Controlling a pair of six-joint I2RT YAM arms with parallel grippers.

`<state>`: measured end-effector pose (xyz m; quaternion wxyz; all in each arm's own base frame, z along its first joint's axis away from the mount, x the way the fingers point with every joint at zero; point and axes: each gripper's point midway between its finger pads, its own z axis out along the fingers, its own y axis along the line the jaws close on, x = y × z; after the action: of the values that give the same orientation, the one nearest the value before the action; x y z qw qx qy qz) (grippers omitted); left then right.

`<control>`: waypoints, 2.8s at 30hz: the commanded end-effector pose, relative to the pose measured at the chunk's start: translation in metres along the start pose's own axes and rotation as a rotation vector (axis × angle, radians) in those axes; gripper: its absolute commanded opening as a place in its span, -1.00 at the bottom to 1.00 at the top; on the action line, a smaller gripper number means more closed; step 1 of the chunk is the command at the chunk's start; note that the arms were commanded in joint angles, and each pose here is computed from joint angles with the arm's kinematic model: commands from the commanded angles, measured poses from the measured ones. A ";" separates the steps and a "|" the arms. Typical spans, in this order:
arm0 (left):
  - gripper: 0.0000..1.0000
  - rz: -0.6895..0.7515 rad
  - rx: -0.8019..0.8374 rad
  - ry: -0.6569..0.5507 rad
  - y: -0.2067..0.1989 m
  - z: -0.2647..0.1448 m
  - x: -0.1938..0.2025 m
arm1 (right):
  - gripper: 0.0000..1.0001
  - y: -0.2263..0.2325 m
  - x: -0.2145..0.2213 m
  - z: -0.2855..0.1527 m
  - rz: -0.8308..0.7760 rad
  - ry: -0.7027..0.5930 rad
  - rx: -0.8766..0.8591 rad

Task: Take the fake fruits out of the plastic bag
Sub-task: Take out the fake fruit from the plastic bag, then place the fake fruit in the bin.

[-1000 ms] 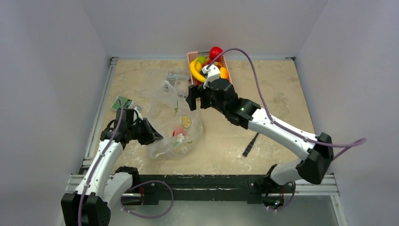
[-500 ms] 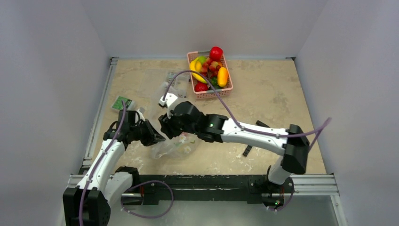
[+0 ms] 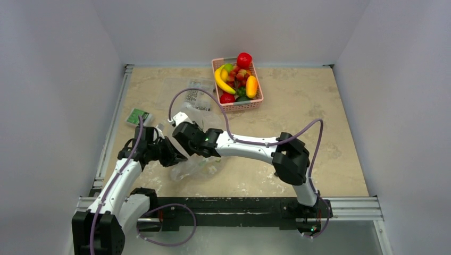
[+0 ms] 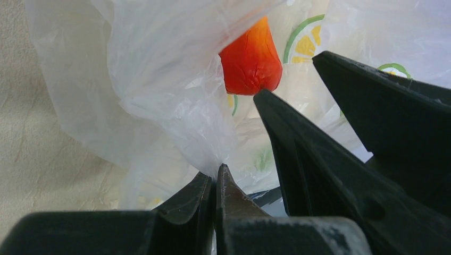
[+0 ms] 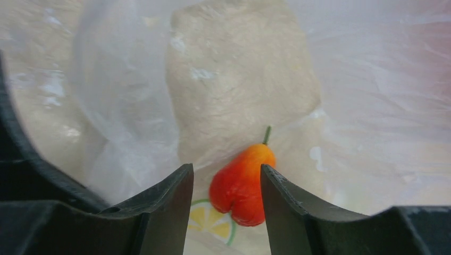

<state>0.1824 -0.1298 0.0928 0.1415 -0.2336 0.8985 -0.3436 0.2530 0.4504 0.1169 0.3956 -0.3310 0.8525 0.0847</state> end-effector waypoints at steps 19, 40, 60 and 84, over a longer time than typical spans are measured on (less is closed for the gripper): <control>-1.00 0.003 0.008 0.006 0.004 0.011 -0.005 | 0.36 -0.034 0.065 0.011 -0.049 0.139 0.154; -1.00 -0.008 0.000 0.004 0.001 0.011 -0.008 | -0.64 -0.007 0.002 0.002 -0.019 -0.039 -0.003; 0.00 -0.033 -0.044 -0.059 -0.003 -0.011 -0.010 | -1.00 0.005 -0.105 -0.091 0.098 -0.404 -0.236; 0.87 -0.001 -0.341 -0.455 0.002 -0.142 -0.025 | -1.00 -0.137 -0.210 -0.216 0.348 -0.762 -0.046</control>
<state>0.1462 -0.0416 0.1801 0.2770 -0.3604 0.8804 -0.1350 0.2514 0.4137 0.3751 0.5939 -0.2336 0.7050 0.3093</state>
